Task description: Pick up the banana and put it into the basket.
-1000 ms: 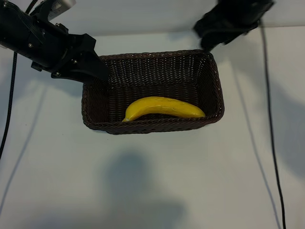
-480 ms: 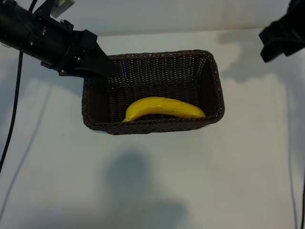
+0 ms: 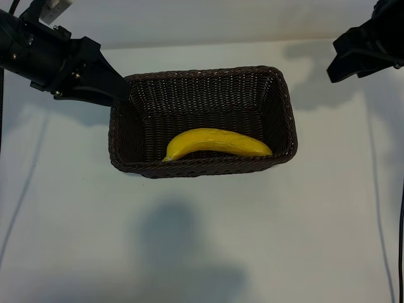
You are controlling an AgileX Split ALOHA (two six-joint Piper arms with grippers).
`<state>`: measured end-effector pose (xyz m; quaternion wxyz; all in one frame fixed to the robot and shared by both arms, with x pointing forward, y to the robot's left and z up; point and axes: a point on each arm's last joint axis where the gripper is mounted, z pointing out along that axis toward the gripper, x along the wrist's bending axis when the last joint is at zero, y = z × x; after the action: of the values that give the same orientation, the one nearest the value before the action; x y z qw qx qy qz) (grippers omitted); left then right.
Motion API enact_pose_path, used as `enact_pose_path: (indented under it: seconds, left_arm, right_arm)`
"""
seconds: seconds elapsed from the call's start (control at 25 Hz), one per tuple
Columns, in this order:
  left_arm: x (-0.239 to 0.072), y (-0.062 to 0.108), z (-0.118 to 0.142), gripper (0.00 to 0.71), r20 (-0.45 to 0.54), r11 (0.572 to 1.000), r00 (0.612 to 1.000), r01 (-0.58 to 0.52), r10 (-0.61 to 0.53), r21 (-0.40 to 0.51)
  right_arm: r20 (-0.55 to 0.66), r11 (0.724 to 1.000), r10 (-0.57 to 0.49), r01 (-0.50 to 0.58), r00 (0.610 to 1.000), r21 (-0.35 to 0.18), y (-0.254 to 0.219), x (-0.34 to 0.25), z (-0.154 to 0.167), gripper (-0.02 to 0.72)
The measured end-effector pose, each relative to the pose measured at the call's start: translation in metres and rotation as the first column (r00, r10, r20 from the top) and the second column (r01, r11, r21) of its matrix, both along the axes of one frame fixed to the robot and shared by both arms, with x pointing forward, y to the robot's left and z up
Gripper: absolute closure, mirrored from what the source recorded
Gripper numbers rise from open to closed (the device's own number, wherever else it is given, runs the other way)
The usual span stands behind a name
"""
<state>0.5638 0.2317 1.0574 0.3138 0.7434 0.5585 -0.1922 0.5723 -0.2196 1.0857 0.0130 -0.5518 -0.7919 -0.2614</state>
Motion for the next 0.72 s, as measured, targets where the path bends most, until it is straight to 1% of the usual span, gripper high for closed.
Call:
enact_pose_path:
  seconds: [0.32,0.72]
  left_arm:
    - [0.0,0.0,0.0,0.231,0.0,1.0,1.0,0.0,0.0,0.0]
    - [0.0,0.0,0.0,0.231,0.0,1.0,1.0,0.0,0.0,-0.001]
  right_arm:
    - [0.029,0.996,0.083,-0.083,0.996,0.015,0.025,-0.005,0.001,0.21]
    - [0.04,0.996,0.087,-0.087,0.995,0.0,0.026,-0.005,0.001,0.21]
